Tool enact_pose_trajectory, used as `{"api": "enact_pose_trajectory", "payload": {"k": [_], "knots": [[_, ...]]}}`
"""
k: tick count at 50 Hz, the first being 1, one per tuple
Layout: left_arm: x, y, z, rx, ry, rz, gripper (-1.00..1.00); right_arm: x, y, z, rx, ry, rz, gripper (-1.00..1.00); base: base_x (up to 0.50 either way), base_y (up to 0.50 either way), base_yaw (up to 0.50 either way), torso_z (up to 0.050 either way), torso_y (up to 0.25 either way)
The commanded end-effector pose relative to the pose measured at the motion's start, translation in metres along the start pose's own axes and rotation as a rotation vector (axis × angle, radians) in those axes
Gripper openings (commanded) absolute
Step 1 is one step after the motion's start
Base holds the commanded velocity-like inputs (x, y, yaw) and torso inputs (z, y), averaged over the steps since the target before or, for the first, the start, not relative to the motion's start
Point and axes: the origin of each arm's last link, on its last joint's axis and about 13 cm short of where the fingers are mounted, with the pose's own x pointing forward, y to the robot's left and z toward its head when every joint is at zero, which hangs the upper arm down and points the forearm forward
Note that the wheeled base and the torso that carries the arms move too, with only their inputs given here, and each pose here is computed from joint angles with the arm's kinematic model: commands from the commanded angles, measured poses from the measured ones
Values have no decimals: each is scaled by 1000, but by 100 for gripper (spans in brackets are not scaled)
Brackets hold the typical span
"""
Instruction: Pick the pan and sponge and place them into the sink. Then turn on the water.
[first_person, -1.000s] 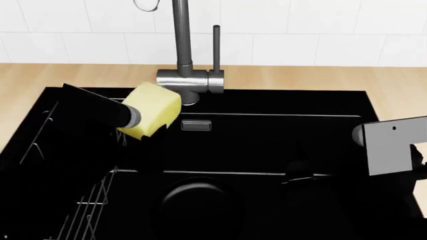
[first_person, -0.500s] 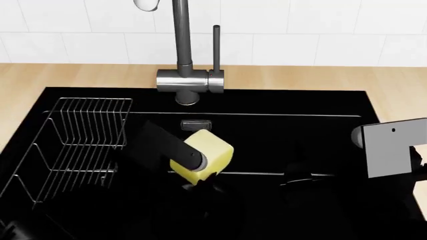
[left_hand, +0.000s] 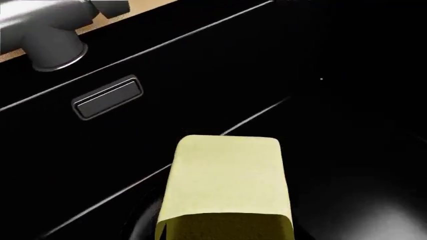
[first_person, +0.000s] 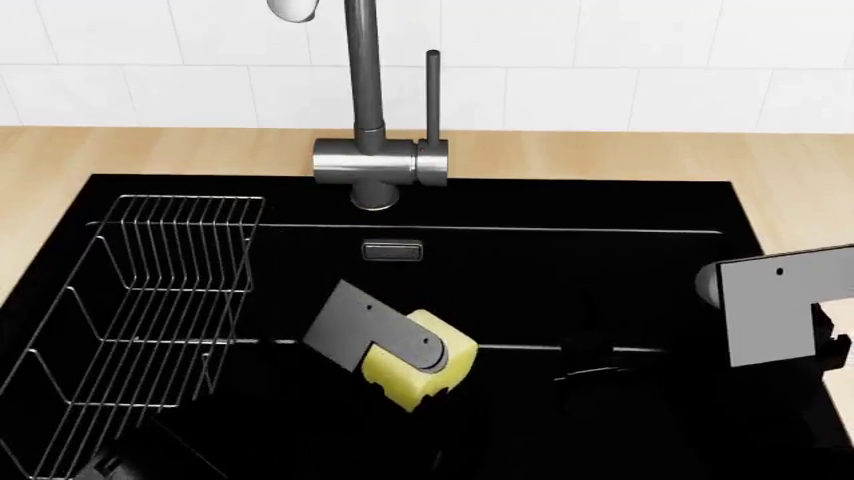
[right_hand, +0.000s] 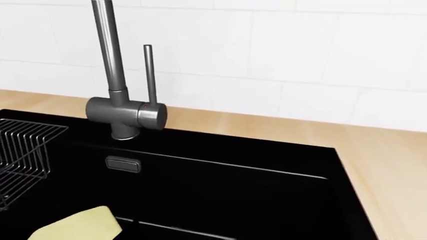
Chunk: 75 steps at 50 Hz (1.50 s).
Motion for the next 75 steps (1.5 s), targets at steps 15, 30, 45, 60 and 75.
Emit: {"api": "enact_pose_trajectory", "payload": {"k": [15,30,45,60,75], "knots": [[15,3,-7,28,89,67,-100,6,2,-7,12,2,26,100,0,0,0,0,0],[15,2,-8,24,92,60,100,7,3,-8,12,8,33,100,0,0,0,0,0],[-18,5,22,-28,-75,42,100,11,5,-7,10,14,43,100,0,0,0,0,0],[-48,21,46,-43,-248,148,100,13,5,-4,37,-29,22,100,0,0,0,0,0],[-58,58,44,-179,-392,269,100,12,2,0,126,-95,-32,100,0,0,0,0,0]]}}
